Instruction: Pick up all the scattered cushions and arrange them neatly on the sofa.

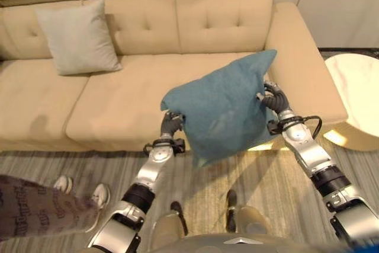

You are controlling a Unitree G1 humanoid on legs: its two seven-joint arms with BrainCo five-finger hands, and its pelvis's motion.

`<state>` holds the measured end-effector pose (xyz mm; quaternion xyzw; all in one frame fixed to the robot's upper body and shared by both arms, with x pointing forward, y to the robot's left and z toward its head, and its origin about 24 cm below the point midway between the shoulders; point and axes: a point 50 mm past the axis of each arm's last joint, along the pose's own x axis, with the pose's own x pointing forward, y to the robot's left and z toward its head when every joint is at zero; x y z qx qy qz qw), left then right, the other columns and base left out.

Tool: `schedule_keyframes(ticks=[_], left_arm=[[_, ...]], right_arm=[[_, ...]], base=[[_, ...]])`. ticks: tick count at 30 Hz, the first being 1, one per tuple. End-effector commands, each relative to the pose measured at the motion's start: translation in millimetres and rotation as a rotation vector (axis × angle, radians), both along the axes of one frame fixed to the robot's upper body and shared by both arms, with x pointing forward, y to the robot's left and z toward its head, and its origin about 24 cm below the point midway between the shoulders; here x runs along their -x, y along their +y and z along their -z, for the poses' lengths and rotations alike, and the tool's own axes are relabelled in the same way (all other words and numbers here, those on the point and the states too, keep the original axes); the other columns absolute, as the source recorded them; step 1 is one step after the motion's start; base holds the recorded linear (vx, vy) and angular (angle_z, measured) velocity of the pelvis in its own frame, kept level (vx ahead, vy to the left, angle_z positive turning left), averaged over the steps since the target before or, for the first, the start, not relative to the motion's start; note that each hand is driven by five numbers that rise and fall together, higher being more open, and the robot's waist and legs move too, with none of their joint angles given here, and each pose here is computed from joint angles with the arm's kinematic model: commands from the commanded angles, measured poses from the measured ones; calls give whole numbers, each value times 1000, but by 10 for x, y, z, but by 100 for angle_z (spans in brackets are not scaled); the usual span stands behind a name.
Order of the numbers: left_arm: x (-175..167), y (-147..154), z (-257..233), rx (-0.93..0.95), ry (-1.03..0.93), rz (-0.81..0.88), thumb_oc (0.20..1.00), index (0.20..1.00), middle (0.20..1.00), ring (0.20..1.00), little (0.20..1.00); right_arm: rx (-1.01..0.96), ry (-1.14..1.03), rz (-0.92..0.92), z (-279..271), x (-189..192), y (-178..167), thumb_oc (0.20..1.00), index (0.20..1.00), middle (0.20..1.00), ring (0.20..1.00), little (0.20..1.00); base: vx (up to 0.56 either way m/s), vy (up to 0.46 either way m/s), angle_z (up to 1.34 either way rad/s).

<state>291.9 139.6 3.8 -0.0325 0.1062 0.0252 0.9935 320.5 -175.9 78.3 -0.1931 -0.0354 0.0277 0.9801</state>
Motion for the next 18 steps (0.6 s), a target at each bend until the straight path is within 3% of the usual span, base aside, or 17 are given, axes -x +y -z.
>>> schedule_keyframes(ticks=[1, 8, 18], left_arm=[[-224, -519, -630, 63, -280, 229, 200, 200, 200, 200, 200], [-146, -413, -506, 55, -240, 207, 200, 200, 200, 200, 200], [-141, -178, -542, 22, -267, 153, 200, 200, 200, 200, 200]], right_arm=[[-141, -224, -240, -436, 40, 572, 200, 200, 200, 200, 200], [-150, -196, -231, -338, 99, 545, 200, 200, 200, 200, 200], [-187, -222, -355, -486, 52, 921, 200, 200, 200, 200, 200]], base=[[214, 51, 6], [296, 132, -25], [167, 188, -49]])
